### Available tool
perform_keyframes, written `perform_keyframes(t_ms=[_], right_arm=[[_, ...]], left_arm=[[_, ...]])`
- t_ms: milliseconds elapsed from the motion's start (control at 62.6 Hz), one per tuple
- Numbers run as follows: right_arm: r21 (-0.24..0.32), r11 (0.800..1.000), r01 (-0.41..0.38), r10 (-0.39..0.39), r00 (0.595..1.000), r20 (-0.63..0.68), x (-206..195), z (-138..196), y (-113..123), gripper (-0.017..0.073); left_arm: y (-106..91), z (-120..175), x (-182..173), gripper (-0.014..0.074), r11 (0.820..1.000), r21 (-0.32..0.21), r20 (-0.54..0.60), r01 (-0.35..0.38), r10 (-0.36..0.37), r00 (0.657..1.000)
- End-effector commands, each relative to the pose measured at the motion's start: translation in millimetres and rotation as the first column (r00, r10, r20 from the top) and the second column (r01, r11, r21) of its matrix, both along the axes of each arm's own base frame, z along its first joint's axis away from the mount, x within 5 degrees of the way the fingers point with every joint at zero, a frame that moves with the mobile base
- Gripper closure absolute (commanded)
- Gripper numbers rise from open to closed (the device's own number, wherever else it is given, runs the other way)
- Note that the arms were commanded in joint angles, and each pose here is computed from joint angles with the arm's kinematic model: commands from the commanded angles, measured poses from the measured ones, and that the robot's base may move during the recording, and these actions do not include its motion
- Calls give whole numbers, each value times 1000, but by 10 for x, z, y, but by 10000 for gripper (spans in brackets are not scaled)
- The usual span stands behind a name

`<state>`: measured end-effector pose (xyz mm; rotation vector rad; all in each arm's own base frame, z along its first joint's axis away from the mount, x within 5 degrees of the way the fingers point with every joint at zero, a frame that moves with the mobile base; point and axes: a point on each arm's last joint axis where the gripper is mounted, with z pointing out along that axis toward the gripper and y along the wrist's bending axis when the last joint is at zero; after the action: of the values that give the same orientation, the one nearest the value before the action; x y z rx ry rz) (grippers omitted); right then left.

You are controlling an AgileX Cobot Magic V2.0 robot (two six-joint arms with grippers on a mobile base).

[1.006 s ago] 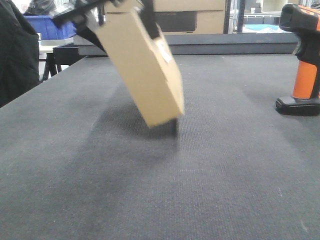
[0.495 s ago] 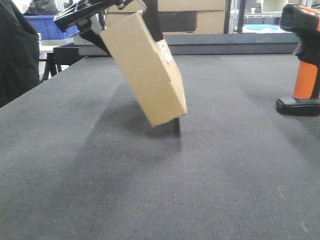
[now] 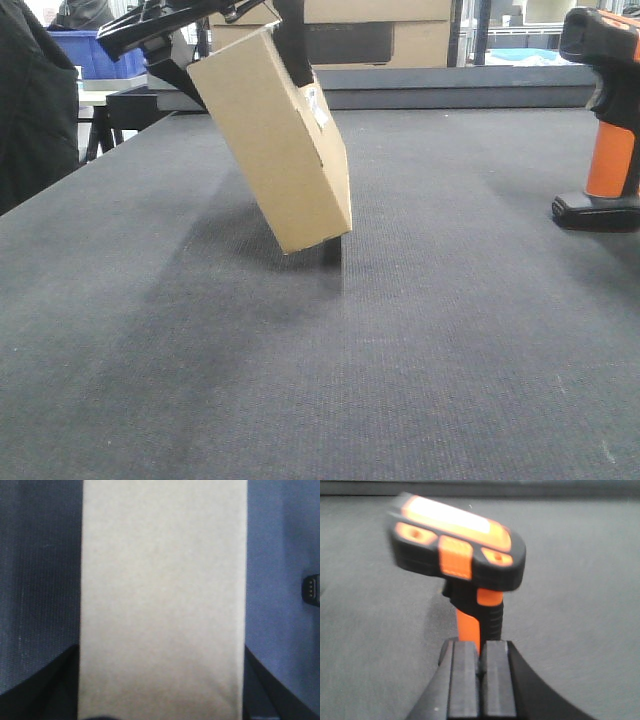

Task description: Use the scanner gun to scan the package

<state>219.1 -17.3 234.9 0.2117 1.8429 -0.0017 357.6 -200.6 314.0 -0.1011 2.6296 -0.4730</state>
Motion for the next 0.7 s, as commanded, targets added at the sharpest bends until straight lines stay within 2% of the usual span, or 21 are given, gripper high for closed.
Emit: perform_keyframes(t_ms=[0, 64, 319, 527, 607, 687], right_arm=[[105, 994, 39, -52, 991, 123, 121, -13, 1, 728], [148, 988, 38, -63, 984, 168, 191, -71, 26, 728], [126, 992, 8, -33, 979, 201, 374, -322, 139, 726], [186, 974, 128, -160, 973, 168, 406, -463, 46, 718], [188, 973, 135, -167, 972, 163, 408, -476, 42, 718], [174, 978, 110, -139, 977, 162, 413, -476, 63, 718]], left_arm=[[8, 62, -16, 704, 1000, -5, 21, -2, 2, 1000], [8, 62, -16, 704, 1000, -5, 21, -2, 2, 1000], [8, 62, -16, 704, 1000, -5, 21, -2, 2, 1000], [9, 62, -15, 704, 1000, -3, 22, -2, 2, 1000], [9, 62, -15, 704, 1000, -3, 22, -2, 2, 1000], [11, 54, -10, 704, 1000, 3, 24, -2, 2, 1000]])
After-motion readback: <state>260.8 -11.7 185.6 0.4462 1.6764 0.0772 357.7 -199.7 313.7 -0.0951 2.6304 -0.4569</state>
